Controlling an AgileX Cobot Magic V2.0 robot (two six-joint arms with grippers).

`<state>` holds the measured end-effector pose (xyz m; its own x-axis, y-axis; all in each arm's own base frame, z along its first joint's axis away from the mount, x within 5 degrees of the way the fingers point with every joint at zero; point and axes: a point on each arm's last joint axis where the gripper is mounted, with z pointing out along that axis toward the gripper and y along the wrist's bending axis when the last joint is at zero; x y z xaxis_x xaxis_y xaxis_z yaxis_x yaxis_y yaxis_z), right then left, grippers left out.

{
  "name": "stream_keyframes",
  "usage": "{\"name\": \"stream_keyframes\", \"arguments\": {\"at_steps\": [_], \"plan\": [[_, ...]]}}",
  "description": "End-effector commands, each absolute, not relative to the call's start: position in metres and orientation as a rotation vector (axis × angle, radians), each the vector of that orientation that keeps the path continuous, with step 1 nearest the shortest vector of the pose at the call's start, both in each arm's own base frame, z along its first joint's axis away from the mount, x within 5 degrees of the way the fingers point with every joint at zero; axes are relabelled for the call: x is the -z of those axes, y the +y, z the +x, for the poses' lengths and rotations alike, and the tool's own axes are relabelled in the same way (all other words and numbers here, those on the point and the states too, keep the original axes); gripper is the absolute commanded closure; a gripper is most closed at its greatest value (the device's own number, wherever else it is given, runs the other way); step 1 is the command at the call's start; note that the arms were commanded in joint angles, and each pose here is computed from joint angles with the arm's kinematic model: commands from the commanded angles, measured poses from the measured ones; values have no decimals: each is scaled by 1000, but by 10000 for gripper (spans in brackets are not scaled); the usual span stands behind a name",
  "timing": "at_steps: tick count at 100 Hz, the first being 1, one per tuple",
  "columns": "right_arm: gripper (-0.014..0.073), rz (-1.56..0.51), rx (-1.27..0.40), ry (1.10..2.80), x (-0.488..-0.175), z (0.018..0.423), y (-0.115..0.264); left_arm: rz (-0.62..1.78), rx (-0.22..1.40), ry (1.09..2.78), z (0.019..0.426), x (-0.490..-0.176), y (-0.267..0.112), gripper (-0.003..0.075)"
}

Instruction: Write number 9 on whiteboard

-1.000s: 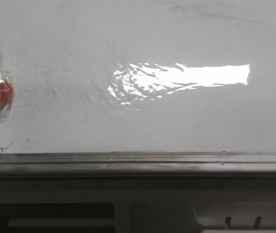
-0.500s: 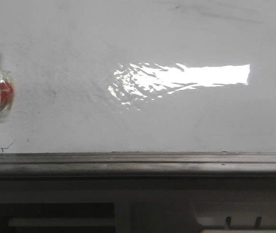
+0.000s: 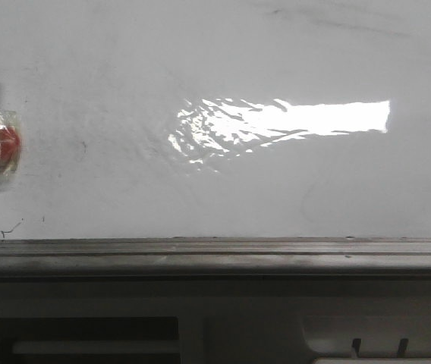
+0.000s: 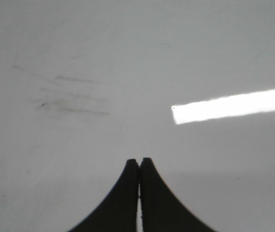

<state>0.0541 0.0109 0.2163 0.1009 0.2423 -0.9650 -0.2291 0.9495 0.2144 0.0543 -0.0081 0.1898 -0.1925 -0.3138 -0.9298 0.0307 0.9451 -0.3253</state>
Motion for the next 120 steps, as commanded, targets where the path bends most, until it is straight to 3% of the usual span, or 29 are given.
{"name": "stream_keyframes", "arguments": {"at_steps": [1,14,33,43,58,68,80,85,94,100,109,120], "plan": [[650,136,-454,1358,-217,53,8,-435,549,1549,55,-196,-7,738],[650,285,-577,1289,-223,52,3,-646,736,1396,55,-204,-2,738],[650,326,-631,1266,-233,50,2,-749,876,1338,53,-212,-3,738],[650,210,-595,1339,-252,44,8,-541,760,1391,48,-233,-8,738],[604,-92,-277,1515,-282,38,10,-203,495,1516,39,-279,-15,733],[527,-177,-116,1629,-300,42,7,-114,398,1593,41,-301,-16,627],[383,-194,-76,1716,-322,51,7,-77,407,1759,55,-308,-21,350],[316,-196,-72,1747,-329,55,7,-66,425,1868,62,-304,-23,281],[217,-202,-66,1816,-332,63,9,-59,489,2071,74,-291,-29,272],[196,-206,-64,1844,-331,68,10,-12,566,2146,82,-286,-36,279],[200,-210,-62,1871,-329,74,11,61,711,2084,90,-292,-47,279],[200,-211,-61,1879,-328,76,11,88,771,2052,100,-294,-54,291]]}}
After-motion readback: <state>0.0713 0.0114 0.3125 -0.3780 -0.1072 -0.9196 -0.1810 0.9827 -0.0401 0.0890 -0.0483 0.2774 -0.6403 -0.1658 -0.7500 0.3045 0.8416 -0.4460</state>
